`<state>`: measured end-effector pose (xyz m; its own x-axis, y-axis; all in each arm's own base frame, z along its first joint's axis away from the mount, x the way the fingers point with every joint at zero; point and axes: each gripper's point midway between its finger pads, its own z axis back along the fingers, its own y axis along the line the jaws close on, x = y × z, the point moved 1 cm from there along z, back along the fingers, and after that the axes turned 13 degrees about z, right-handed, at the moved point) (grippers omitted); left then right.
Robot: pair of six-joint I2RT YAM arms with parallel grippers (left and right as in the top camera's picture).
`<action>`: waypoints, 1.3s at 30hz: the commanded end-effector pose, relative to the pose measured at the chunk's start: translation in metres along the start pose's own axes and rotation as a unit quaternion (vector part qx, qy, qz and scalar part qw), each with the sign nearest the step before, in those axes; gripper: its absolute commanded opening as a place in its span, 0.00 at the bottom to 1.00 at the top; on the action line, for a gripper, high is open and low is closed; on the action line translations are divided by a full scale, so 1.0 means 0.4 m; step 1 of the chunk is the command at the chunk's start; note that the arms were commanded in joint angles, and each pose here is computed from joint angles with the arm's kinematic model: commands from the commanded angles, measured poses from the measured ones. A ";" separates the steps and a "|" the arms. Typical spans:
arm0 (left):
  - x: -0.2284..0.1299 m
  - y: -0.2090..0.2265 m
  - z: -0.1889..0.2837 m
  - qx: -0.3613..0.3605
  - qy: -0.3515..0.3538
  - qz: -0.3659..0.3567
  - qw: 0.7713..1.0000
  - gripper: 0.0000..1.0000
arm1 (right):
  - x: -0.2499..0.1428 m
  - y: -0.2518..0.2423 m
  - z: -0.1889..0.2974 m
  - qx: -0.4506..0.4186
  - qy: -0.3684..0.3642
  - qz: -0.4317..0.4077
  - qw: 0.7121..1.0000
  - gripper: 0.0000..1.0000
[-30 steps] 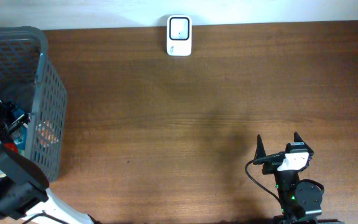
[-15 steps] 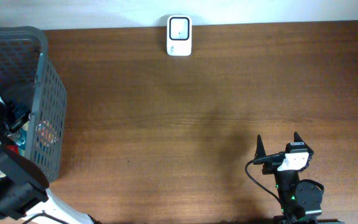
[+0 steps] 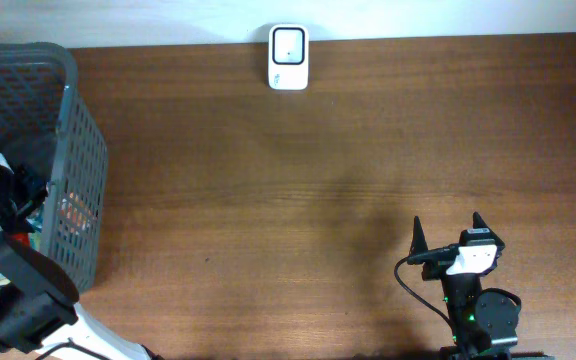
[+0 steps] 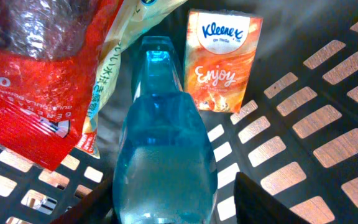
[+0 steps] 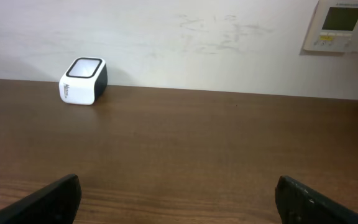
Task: Scan the item barcode
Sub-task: 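Carry the mouthwash bottle with the left gripper to the white scanner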
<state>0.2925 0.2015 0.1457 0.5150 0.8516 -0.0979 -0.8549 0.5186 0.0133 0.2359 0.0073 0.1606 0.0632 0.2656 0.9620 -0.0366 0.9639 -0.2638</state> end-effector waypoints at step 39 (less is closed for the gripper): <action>-0.417 -0.251 0.837 -0.417 -0.323 -0.242 0.814 0.34 | -0.010 0.000 -0.001 -0.001 0.004 0.003 1.000 0.98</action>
<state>0.3063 0.0818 0.4779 0.4359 0.6259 0.6468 -0.3342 0.7798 -0.5294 0.2359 0.0073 0.1606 0.0632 0.2660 0.9619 -0.0366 0.9638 -0.2641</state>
